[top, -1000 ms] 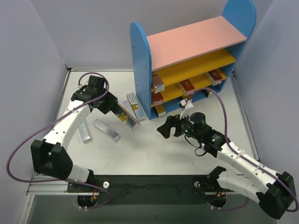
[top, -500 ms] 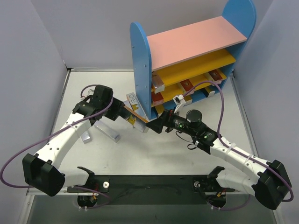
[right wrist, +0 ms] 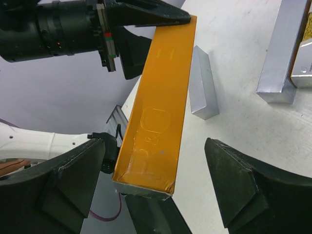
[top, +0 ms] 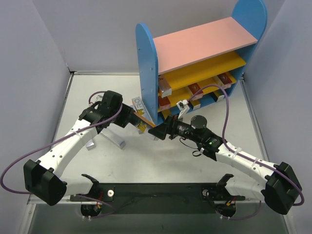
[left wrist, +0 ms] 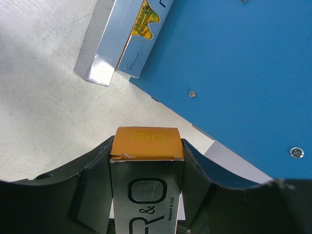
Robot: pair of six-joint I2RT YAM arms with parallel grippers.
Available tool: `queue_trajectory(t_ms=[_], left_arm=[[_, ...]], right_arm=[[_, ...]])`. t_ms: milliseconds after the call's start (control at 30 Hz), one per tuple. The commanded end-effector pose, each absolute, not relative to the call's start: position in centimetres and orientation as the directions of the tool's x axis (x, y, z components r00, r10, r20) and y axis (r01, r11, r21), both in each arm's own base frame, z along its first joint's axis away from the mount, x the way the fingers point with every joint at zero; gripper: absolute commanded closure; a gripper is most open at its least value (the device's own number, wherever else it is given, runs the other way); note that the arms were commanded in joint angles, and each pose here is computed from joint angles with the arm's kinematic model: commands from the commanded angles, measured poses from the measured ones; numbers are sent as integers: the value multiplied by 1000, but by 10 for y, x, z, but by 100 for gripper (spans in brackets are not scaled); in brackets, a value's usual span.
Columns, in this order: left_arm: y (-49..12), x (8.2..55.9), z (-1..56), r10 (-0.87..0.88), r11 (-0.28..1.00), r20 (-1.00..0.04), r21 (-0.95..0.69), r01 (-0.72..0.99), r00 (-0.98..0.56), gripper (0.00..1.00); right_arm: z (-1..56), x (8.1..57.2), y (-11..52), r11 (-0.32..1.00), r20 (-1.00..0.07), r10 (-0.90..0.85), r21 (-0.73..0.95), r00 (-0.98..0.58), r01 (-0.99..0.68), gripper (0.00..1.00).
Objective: Place and organize the toothpastes onto the shelf
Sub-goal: Pick up the toothpaste from the center of the board.
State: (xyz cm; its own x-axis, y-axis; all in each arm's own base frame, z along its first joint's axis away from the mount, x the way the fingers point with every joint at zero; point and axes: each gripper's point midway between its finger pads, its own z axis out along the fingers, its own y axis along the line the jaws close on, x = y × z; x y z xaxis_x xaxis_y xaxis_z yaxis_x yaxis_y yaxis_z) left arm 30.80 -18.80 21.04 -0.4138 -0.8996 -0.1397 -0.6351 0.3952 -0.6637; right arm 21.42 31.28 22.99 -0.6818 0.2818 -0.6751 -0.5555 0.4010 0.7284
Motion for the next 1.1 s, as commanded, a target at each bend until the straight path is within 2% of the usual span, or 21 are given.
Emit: queue_trajectory(t_ms=[0, 167, 367, 400, 500, 567, 600, 733, 867, 1067], left_arm=[[-192, 318, 237, -928, 313, -108, -745, -589, -357, 75], [-194, 320, 240, -929, 304, -107, -764, -569, -353, 75], [-193, 324, 244, -930, 306, -122, -781, -545, -348, 71], [-193, 324, 242, -928, 312, -127, -780, -542, -350, 69], [-193, 326, 245, -926, 317, -141, -794, -519, -350, 64], [-193, 328, 249, -925, 321, -151, -803, -502, -349, 57], [-192, 329, 249, -921, 335, -167, -803, -493, -352, 55], [-185, 336, 262, -904, 393, -261, -819, -417, -340, 34], [-175, 343, 280, -854, 501, -410, -816, -289, -320, 22], [-144, 346, 295, -761, 648, -616, -738, -188, -205, 12]], right_arm=[[256, 212, 327, 328, -689, 305, 724, -657, -607, 15], [253, 212, 328, 337, -688, 308, 725, -657, -601, 24], [255, 216, 322, 366, -694, 333, 719, -639, -591, 42], [255, 215, 321, 369, -698, 331, 715, -635, -593, 48], [258, 215, 318, 374, -704, 333, 709, -627, -598, 57], [260, 216, 316, 386, -712, 337, 701, -616, -599, 62], [258, 215, 315, 394, -714, 329, 699, -618, -597, 64], [258, 215, 308, 423, -727, 323, 684, -606, -595, 74], [254, 214, 296, 470, -736, 310, 669, -602, -576, 81], [258, 213, 264, 520, -733, 321, 665, -599, -536, 87]])
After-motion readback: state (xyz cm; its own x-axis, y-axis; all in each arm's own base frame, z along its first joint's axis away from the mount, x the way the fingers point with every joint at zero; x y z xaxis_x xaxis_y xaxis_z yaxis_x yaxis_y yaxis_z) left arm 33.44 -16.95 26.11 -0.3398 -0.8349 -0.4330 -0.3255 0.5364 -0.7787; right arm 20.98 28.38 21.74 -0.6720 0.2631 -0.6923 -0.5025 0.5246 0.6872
